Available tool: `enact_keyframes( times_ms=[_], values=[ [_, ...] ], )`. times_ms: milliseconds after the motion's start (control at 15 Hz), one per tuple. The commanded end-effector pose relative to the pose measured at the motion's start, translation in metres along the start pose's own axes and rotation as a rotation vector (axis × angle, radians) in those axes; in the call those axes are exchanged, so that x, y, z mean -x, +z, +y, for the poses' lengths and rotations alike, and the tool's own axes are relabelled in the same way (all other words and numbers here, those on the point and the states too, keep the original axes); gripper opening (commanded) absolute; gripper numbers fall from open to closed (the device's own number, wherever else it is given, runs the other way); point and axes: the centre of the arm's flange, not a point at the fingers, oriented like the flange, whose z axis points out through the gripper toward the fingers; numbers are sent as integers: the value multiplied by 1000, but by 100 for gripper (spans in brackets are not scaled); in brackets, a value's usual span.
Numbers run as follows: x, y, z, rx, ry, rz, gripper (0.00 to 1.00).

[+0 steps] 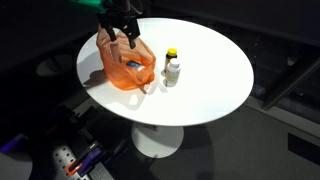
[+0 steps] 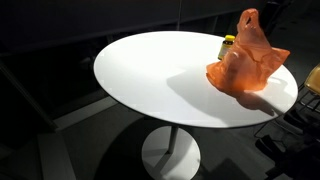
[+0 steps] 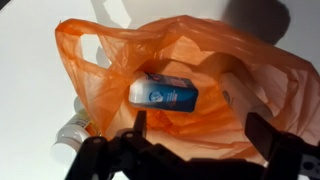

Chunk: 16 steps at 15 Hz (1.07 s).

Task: Remove the roll on stick from the plastic bag and put it on the table

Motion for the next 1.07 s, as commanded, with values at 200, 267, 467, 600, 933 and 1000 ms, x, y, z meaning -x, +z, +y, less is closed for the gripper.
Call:
enact_keyframes(
  times_ms=[200,267,467,600,933,1000],
  values=[
    [-8,13,-19,-47,-9,-16,100],
    [-10,15,-22,-51,-11,-17,100],
    [-16,19,-27,-68,-16,-7,100],
    [-23,21,-31,-77,-22,4,100],
    [-41,25,-44,-92,-55,26,100],
    [-44,26,-46,-93,-62,31,100]
  ],
)
